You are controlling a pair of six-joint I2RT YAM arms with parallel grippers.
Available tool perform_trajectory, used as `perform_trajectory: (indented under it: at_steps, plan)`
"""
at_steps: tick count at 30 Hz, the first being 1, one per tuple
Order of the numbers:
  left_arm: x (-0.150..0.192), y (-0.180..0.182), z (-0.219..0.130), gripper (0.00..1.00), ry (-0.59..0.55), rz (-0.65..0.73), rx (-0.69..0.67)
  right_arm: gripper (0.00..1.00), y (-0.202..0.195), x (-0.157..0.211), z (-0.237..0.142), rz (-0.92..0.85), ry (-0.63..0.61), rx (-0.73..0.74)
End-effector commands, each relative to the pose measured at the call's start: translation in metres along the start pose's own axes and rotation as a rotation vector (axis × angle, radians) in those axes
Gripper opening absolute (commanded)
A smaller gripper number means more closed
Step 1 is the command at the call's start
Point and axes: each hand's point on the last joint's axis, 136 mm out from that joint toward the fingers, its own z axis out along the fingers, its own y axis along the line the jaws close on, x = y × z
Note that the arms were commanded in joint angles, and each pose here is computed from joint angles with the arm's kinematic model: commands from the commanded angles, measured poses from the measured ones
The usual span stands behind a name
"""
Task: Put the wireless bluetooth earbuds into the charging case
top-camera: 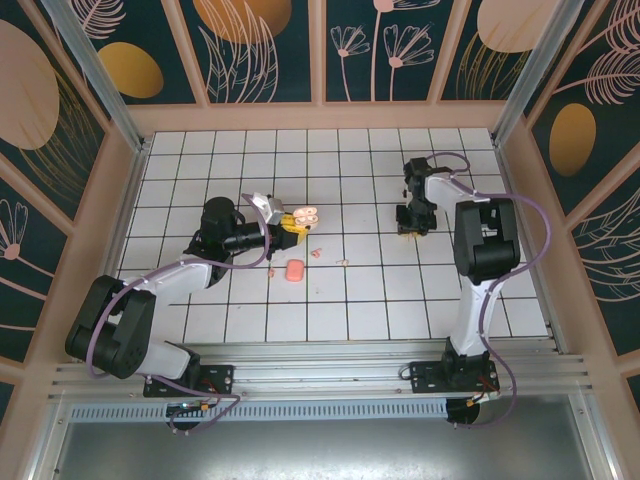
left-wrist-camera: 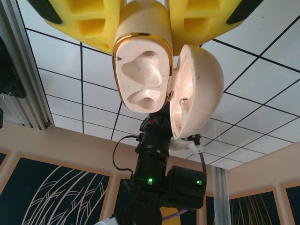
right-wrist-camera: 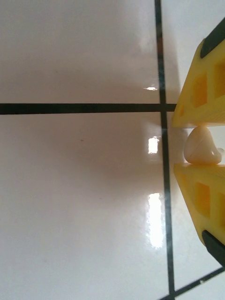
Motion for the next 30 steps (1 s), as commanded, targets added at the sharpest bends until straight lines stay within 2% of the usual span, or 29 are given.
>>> perform_trajectory:
  at_steps: [1,7,12,16,20,25,30]
  plan:
    - [-0.015,-0.001,0.0,0.14,-0.042,0.042,-0.005,0.25,0.018,-0.013,-0.037,0.038,-0.125,-0.096]
    - [-0.025,0.004,0.0,0.14,-0.086,0.08,-0.04,0.25,0.065,-0.025,-0.099,0.044,-0.338,-0.281]
    - [-0.033,0.003,0.004,0.14,-0.125,0.128,-0.053,0.25,0.118,-0.028,-0.173,-0.024,-0.56,-0.425]
    - [-0.04,0.0,0.003,0.14,-0.168,0.175,-0.064,0.25,0.163,-0.016,-0.232,-0.113,-0.733,-0.592]
    - [-0.044,0.002,0.003,0.14,-0.182,0.21,-0.099,0.25,0.186,0.002,-0.276,-0.173,-0.856,-0.707]
    - [-0.046,0.005,0.003,0.14,-0.18,0.227,-0.125,0.25,0.205,0.024,-0.3,-0.21,-0.921,-0.799]
    - [-0.046,0.003,0.004,0.14,-0.18,0.224,-0.111,0.25,0.224,0.035,-0.304,-0.243,-0.926,-0.835]
